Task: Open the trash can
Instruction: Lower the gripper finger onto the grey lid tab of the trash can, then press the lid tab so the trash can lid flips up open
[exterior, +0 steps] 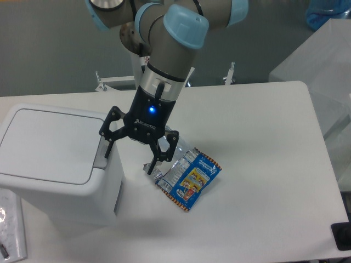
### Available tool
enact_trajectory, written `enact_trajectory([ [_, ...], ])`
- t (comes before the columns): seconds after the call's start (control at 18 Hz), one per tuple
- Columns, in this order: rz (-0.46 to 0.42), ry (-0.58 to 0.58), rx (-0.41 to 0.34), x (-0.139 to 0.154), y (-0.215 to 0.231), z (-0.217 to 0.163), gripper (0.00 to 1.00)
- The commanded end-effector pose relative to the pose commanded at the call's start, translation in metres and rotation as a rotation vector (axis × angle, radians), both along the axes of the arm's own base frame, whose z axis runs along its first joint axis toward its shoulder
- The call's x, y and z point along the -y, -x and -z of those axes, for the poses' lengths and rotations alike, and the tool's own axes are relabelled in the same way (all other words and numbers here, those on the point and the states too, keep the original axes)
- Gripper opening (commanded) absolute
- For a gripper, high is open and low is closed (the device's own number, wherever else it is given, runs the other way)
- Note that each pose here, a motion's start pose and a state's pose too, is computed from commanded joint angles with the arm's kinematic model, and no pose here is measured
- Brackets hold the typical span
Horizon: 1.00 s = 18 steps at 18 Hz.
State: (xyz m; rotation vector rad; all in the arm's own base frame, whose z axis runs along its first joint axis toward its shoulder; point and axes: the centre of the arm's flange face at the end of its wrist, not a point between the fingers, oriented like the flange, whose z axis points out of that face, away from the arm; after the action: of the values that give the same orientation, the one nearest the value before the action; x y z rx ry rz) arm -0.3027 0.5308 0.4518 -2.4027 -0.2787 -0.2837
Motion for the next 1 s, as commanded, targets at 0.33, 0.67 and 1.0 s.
enact_trajectory([
  [0.33,-0.003,-0.015,-0.009,-0.001,0.000,-0.009,1.00],
  [0.67,-0.017,-0.046,-0.060,0.000,0.013,-0.036,1.00],
  [1.0,-0.008,-0.019,-0.233,0.021,0.062,-0.047,1.00],
])
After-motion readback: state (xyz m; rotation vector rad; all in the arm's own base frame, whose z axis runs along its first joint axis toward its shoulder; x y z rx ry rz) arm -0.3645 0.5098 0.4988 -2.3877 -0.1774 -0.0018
